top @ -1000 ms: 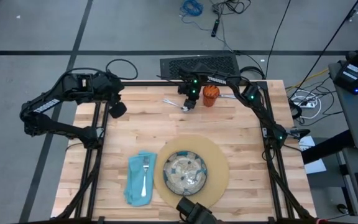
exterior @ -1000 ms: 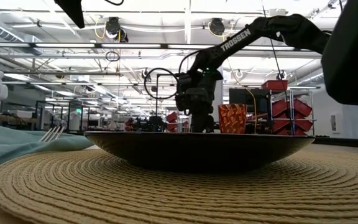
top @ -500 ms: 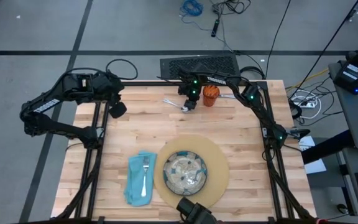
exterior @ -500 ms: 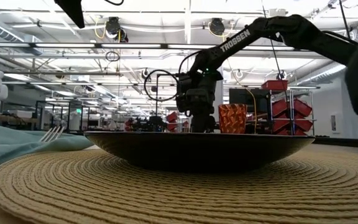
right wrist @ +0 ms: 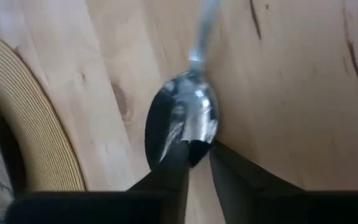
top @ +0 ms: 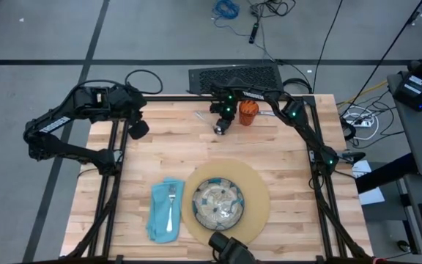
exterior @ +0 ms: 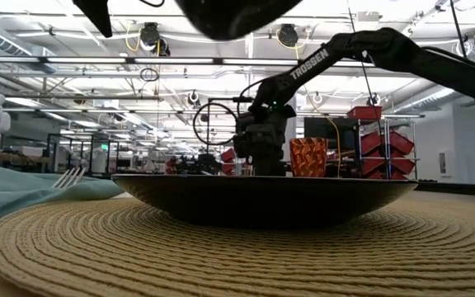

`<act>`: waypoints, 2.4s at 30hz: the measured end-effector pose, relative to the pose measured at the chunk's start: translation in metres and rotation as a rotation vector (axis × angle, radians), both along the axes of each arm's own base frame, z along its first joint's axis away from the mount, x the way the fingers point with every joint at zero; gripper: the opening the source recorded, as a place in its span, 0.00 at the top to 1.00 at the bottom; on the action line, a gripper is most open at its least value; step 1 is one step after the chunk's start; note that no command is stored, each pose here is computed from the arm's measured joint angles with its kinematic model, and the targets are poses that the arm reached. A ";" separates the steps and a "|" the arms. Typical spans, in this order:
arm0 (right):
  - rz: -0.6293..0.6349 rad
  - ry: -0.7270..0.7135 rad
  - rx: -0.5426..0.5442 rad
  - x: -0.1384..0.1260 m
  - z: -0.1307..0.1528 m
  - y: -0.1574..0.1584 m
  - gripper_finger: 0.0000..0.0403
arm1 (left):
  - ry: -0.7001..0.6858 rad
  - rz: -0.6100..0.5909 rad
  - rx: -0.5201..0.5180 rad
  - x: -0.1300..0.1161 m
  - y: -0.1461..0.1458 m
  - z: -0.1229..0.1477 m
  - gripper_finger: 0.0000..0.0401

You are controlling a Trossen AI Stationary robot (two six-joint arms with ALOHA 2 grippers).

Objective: Set table place
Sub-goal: Move the silver spoon to the right side of the brown mat

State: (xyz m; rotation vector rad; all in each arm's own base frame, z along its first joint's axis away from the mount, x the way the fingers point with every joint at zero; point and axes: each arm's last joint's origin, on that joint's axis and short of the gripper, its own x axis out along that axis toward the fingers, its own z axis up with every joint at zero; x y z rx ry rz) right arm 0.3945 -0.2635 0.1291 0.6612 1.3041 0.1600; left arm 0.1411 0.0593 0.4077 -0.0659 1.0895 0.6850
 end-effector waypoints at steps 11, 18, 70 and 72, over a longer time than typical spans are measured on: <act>0.038 -0.012 0.003 0.000 -0.002 0.002 1.00 | -0.016 -0.006 0.009 0.002 0.001 0.001 0.86; 0.076 -0.006 -0.073 0.000 0.010 0.004 1.00 | -0.012 -0.012 0.011 0.002 0.001 0.001 0.86; 0.184 0.013 -0.370 -0.012 0.084 0.013 0.71 | -0.011 -0.073 0.087 0.047 0.018 -0.059 0.86; 0.182 -0.019 -0.399 -0.015 0.103 0.016 0.71 | -0.065 -0.091 0.073 0.058 0.021 -0.060 0.86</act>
